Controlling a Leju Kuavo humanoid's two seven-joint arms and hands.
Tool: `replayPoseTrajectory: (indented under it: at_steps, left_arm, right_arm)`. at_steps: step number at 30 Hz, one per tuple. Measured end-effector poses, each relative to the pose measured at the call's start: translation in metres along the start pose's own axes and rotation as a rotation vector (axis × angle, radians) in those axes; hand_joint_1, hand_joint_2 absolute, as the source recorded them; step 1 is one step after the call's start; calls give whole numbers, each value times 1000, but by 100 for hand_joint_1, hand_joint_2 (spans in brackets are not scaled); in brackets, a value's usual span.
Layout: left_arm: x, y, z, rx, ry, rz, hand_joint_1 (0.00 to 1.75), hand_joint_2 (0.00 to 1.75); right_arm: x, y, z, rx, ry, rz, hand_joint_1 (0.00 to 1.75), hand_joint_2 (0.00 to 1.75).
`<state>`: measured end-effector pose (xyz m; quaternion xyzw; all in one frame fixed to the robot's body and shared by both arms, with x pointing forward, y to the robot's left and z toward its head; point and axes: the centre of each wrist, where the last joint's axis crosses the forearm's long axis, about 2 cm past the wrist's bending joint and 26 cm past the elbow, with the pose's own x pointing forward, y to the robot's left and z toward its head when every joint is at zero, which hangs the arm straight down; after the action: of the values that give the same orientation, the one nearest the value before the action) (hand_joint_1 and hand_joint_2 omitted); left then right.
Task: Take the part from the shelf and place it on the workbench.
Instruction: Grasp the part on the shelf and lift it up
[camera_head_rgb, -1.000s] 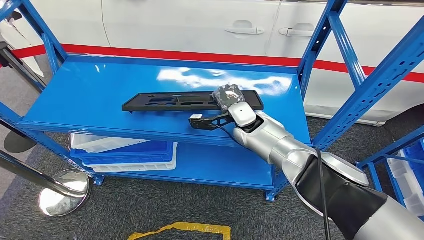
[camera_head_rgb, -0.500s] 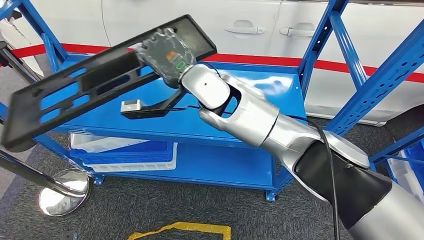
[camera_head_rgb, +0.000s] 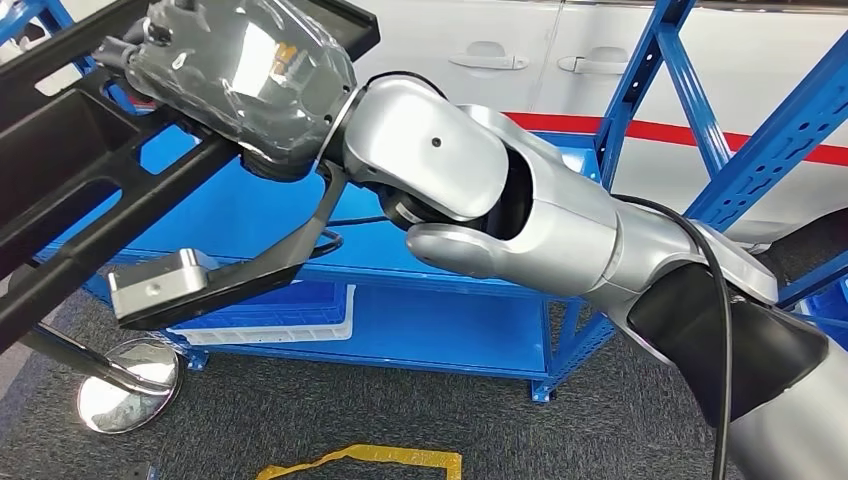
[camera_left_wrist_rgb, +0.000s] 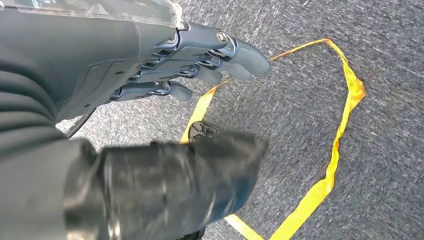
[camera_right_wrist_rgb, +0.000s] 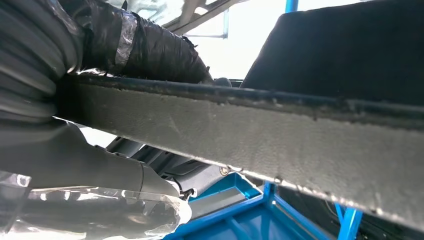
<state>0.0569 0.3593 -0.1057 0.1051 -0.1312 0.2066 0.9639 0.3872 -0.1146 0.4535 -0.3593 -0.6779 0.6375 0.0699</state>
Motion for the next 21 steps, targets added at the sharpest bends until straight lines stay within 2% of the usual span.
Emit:
replayPoseTrajectory:
  at_steps: [14,21]
  left_arm:
    - [1,2,0,6,-36,1,0,175]
    - [2,4,-1,14,-28,4,0,175]
  right_arm:
    - [-1,-12,18,-51,-40,-62,175,175]
    - [-2,-9,23,-50,-33,-60,175,175]
